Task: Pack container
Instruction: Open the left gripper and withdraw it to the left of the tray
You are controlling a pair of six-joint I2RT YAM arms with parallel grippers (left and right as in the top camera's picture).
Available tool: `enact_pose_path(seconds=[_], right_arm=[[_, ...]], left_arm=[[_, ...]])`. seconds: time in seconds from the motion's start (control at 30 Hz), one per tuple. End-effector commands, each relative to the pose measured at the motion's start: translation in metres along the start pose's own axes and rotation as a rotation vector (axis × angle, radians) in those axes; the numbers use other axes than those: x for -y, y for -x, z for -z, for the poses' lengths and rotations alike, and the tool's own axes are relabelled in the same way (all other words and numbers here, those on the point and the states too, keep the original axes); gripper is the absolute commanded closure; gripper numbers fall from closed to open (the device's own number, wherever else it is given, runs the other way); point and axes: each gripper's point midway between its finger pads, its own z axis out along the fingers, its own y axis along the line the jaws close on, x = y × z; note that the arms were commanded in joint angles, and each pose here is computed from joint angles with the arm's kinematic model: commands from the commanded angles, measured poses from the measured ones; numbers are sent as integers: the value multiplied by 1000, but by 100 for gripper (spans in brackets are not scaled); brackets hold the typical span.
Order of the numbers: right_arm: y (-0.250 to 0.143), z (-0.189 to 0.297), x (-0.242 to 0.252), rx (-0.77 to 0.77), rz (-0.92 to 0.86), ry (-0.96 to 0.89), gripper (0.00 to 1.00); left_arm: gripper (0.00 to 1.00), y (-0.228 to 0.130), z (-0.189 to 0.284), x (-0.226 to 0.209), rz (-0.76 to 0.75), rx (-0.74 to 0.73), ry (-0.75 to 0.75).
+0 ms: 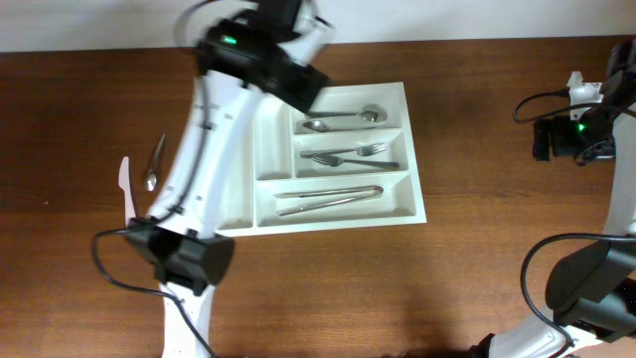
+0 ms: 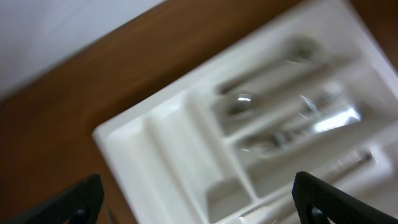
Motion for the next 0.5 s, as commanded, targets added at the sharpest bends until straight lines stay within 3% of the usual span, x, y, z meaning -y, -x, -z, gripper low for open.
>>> enact_pose_path(seconds=[0.0, 0.2, 0.33, 0.47], right_arm=[[-1, -1, 1, -7, 6, -6, 1], [-1, -1, 1, -7, 6, -7, 1], [-1, -1, 1, -7, 6, -6, 1], [-1, -1, 1, -7, 6, -6, 1]], left_arm=[[1, -13, 5, -65, 359, 6, 56], [1, -56, 8, -123, 468, -96, 161], [1, -103, 7, -172, 776, -184, 264], [1, -137, -1, -190, 896, -277, 277]])
